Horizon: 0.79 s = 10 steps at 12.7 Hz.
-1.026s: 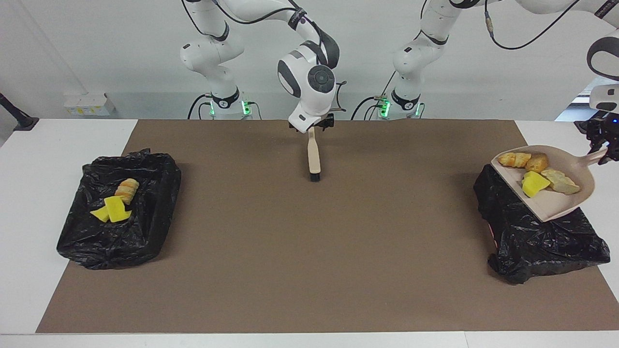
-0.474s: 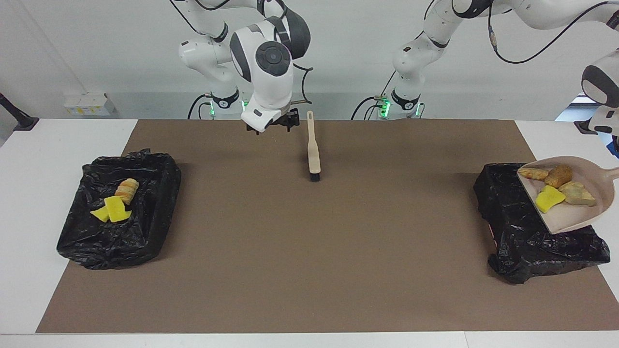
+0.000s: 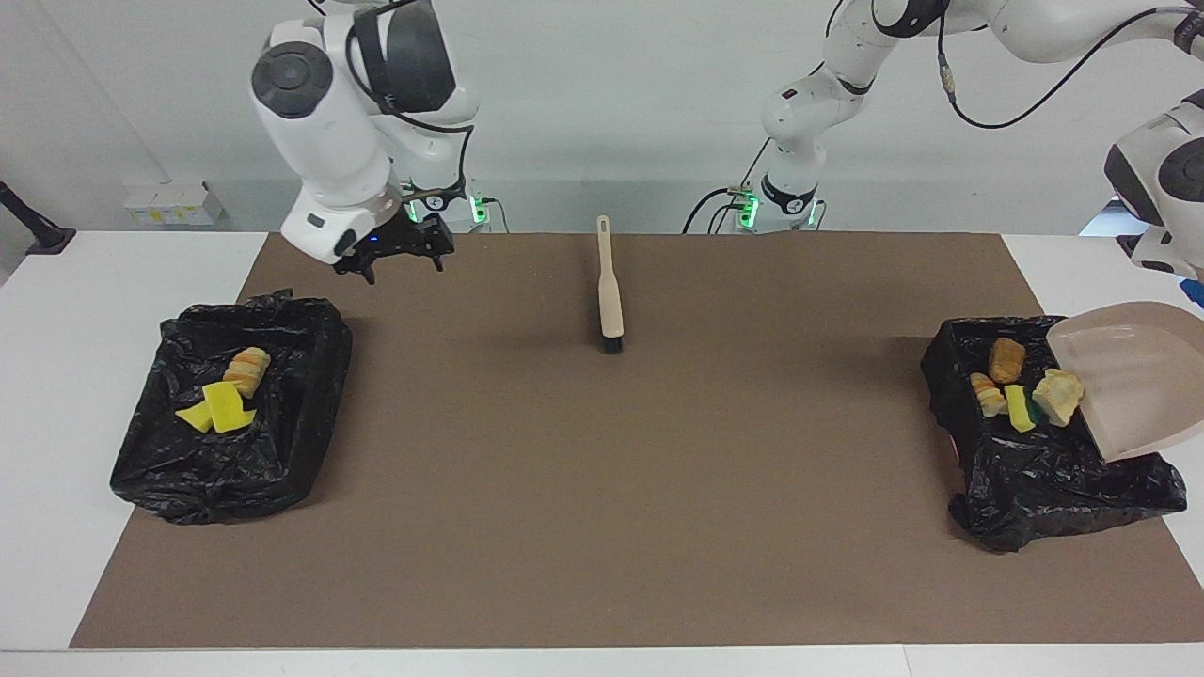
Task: Sweep and dump trash in bin
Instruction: 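Tilt the dustpan over the bag with the left gripper to dump debris, then bring the empty dustpan back to the table center with the left gripper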
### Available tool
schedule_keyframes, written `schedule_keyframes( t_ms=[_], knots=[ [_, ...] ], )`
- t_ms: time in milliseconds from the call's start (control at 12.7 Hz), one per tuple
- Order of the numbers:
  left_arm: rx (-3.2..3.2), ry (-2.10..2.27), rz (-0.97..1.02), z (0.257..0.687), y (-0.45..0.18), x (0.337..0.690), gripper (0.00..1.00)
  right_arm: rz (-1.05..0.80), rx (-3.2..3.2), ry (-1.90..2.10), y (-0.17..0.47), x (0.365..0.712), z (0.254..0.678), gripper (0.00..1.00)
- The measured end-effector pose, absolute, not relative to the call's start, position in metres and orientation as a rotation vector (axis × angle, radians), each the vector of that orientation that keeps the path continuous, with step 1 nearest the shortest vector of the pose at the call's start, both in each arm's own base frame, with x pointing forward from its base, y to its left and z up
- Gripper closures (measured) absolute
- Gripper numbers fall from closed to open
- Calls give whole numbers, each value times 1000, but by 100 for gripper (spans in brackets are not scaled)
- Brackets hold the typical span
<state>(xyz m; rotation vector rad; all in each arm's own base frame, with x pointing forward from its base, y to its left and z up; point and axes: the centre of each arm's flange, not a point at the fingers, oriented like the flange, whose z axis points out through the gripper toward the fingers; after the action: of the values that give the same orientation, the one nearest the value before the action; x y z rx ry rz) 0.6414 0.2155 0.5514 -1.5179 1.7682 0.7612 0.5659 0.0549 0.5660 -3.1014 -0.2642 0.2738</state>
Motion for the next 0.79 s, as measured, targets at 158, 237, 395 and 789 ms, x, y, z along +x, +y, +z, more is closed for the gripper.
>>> schedule_keyframes(
  t_ms=[158,237,395,789],
  knots=[
    [-1459,1720,831,560,200,645,69,173,-3142,-170,15,575,576,0],
    [-1447,1675,862,565,192,645,69,132,-3158,-140,2,578,580,0],
    [-1452,1608,890,575,171,645,69,73,-3173,-23,-4,578,594,0],
    [-1656,1689,751,580,109,635,69,-40,-3178,163,3,543,636,0]
  ],
)
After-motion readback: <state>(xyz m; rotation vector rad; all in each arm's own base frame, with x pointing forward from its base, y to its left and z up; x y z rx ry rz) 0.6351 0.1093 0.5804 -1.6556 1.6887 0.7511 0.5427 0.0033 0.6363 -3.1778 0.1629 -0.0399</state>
